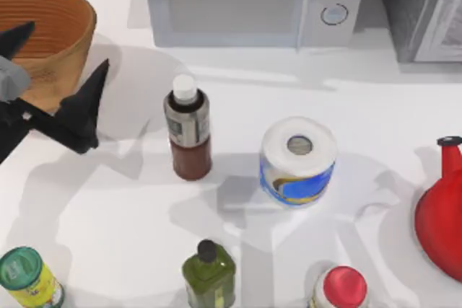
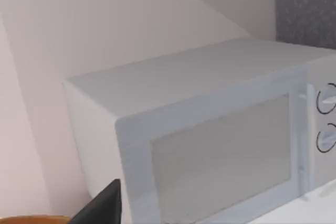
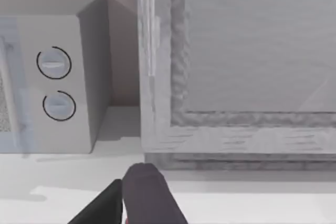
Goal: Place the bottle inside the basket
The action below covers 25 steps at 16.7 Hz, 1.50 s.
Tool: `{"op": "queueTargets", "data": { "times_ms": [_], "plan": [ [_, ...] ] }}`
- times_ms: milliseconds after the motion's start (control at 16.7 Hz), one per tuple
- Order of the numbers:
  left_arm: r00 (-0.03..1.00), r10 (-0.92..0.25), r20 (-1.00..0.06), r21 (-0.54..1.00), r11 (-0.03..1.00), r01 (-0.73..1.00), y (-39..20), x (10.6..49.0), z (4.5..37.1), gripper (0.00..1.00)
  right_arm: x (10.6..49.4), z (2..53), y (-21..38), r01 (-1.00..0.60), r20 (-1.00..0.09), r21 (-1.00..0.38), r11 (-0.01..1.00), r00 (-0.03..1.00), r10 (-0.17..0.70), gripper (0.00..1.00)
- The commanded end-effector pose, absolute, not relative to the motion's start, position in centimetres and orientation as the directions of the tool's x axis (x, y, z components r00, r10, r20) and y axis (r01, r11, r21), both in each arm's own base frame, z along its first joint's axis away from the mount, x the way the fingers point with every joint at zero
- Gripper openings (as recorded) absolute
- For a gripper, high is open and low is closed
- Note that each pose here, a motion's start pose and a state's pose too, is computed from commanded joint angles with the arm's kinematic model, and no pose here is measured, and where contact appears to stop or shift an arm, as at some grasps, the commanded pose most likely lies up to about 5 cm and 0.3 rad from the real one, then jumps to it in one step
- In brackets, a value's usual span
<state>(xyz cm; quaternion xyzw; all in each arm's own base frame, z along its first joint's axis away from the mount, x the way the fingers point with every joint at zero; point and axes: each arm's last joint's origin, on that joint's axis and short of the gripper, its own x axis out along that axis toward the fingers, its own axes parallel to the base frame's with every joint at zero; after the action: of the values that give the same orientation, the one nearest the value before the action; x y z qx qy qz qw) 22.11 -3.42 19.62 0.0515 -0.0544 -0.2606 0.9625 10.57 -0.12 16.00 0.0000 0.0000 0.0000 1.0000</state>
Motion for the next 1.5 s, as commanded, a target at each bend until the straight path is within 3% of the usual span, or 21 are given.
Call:
{"op": "queueTargets", "data": {
  "times_ms": [240, 600, 1080, 1500],
  "plan": [
    [0.791, -0.612, 0.006, 0.099, 0.787, 0.609, -5.5, 24.8, 14.5, 1.00, 10.6, 16.0, -0.1, 0.000, 0.000, 0.000, 1.000, 1.000, 0.000, 1.00],
    [0.701, -0.707, -0.087, 0.017, 0.703, 0.711, -8.0, 23.9, 8.9, 1.00, 10.6, 16.0, -0.1, 0.000, 0.000, 0.000, 1.000, 1.000, 0.000, 1.00],
    [0.692, -0.715, -0.099, 0.003, 0.695, 0.719, -8.2, 23.8, 8.5, 1.00, 10.6, 16.0, -0.1, 0.000, 0.000, 0.000, 1.000, 1.000, 0.000, 1.00],
    [0.689, -0.718, -0.097, 0.002, 0.693, 0.721, -10.6, 26.8, 9.3, 1.00, 10.6, 16.0, -0.1, 0.000, 0.000, 0.000, 1.000, 1.000, 0.000, 1.00]
  ]
}}
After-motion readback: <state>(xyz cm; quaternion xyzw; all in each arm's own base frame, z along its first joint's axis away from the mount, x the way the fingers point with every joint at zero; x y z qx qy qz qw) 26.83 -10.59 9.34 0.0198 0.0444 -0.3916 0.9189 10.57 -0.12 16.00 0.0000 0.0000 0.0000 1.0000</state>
